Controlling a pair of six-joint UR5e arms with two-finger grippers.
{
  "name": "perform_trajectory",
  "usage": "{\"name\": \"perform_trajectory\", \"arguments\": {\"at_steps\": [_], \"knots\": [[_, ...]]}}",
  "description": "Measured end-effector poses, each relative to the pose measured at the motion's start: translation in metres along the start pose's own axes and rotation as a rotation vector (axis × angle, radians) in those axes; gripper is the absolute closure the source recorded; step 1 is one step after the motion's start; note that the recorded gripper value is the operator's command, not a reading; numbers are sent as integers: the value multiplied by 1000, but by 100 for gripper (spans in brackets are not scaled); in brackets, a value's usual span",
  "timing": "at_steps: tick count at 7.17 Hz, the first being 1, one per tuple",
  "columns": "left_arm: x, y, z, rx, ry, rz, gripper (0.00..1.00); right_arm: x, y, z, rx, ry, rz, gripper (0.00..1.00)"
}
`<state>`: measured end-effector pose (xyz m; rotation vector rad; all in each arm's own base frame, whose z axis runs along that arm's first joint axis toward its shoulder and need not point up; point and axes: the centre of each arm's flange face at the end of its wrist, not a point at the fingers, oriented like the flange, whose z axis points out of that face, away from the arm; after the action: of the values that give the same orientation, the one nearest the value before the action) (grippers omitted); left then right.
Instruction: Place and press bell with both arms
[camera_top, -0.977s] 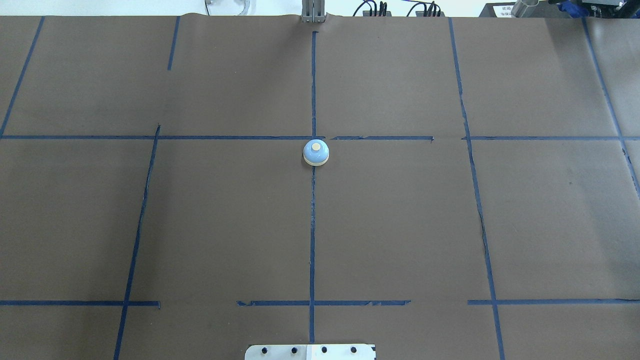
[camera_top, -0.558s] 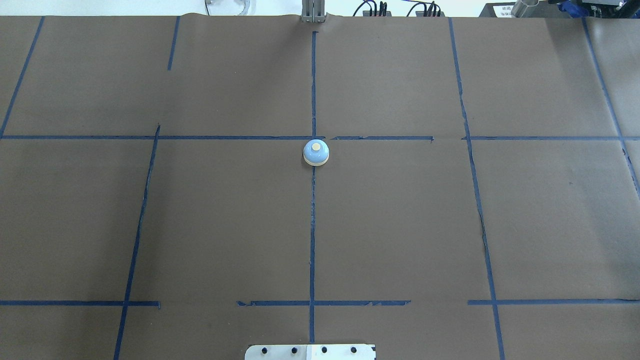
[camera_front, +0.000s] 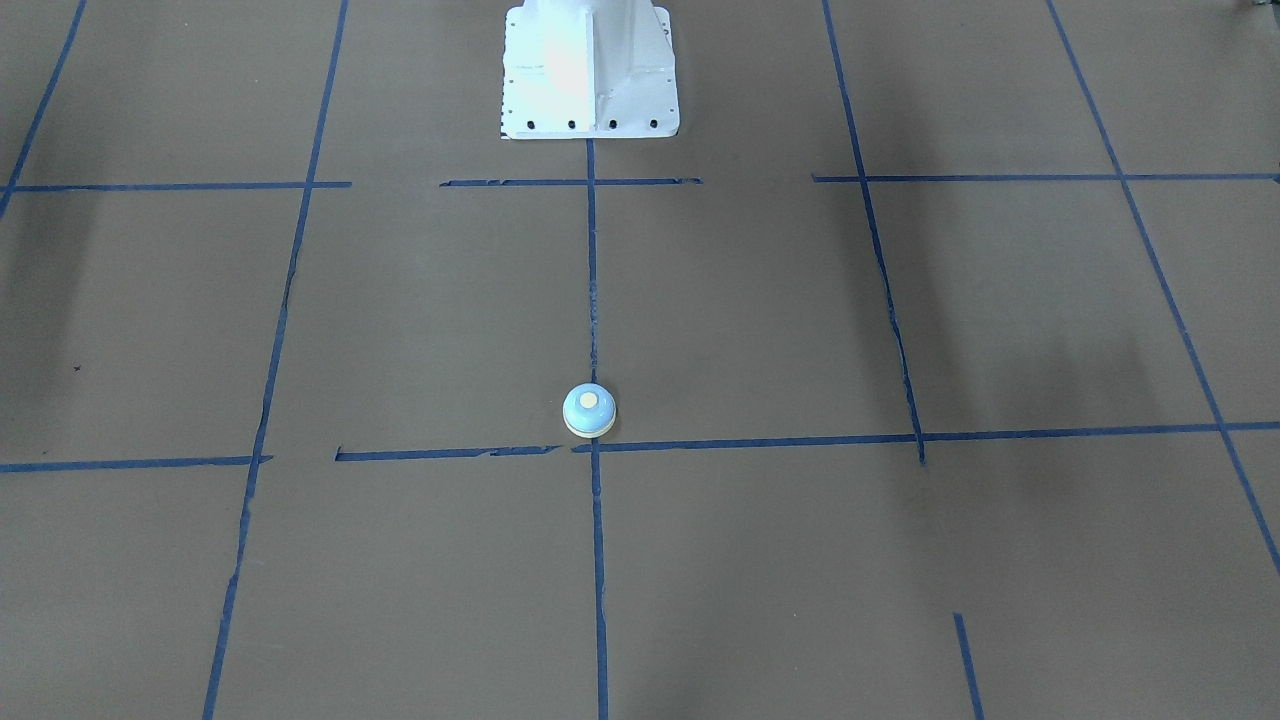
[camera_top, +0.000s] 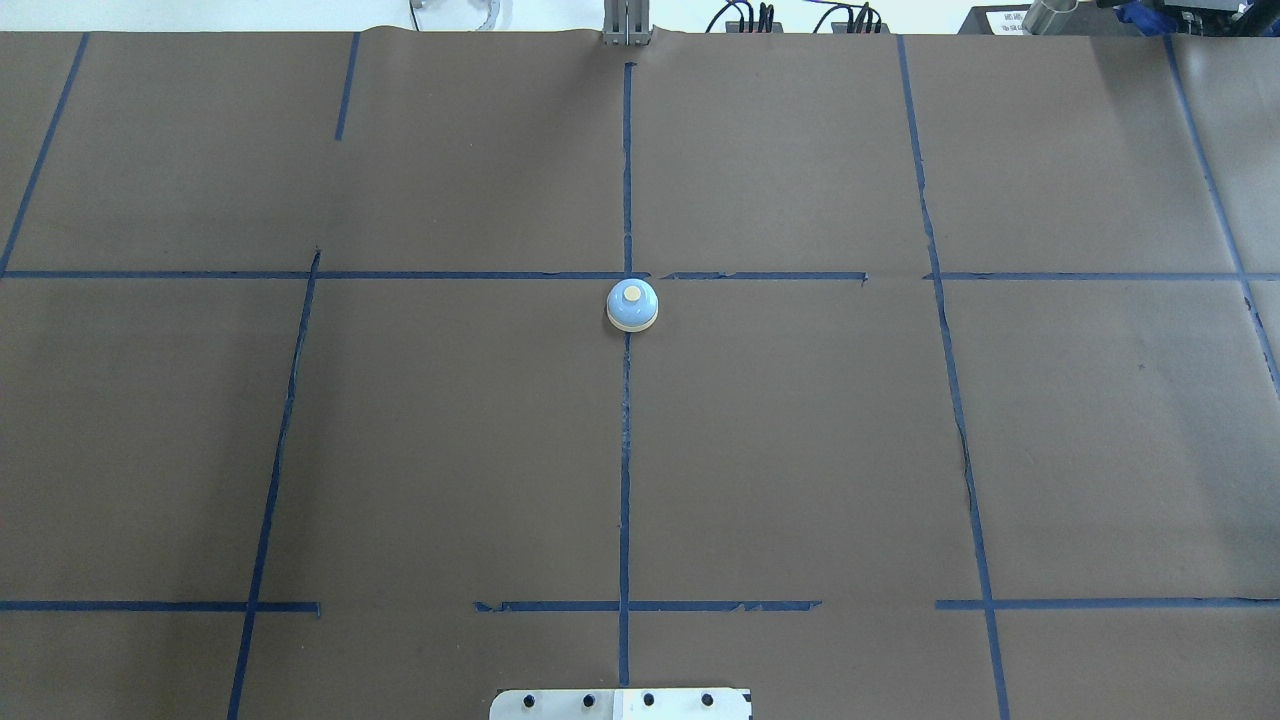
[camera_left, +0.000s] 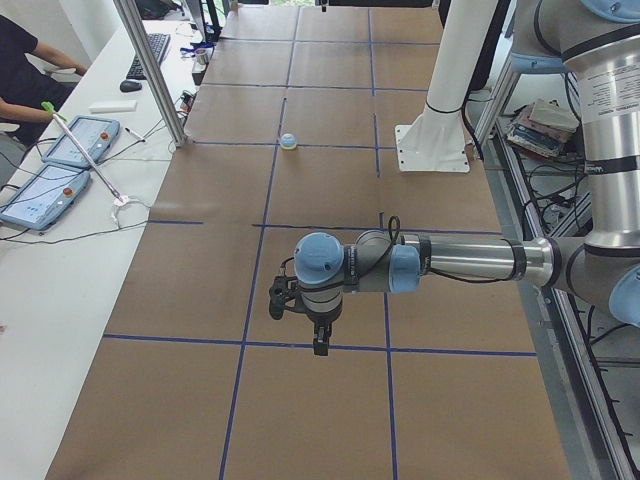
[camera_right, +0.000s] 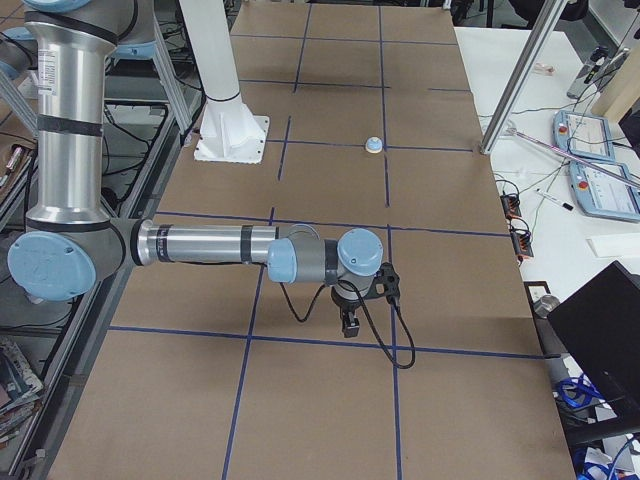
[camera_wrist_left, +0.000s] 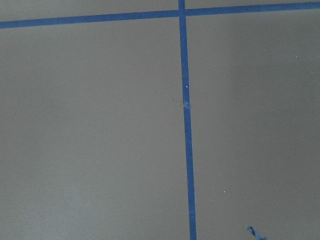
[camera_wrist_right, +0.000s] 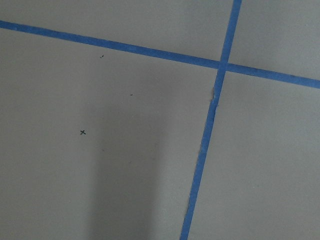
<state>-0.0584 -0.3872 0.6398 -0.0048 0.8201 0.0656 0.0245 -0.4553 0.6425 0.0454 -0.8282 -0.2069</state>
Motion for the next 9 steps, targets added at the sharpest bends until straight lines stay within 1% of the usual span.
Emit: {"name": "perform_trajectory", "arguments": {"at_steps": [4, 9], "knots": [[5, -3, -4, 11, 11, 11, 0, 1, 1, 0, -1, -2, 0, 0], [0, -5, 1, 2, 7, 3, 0, -5, 0, -4, 12, -7, -12, 0]]}}
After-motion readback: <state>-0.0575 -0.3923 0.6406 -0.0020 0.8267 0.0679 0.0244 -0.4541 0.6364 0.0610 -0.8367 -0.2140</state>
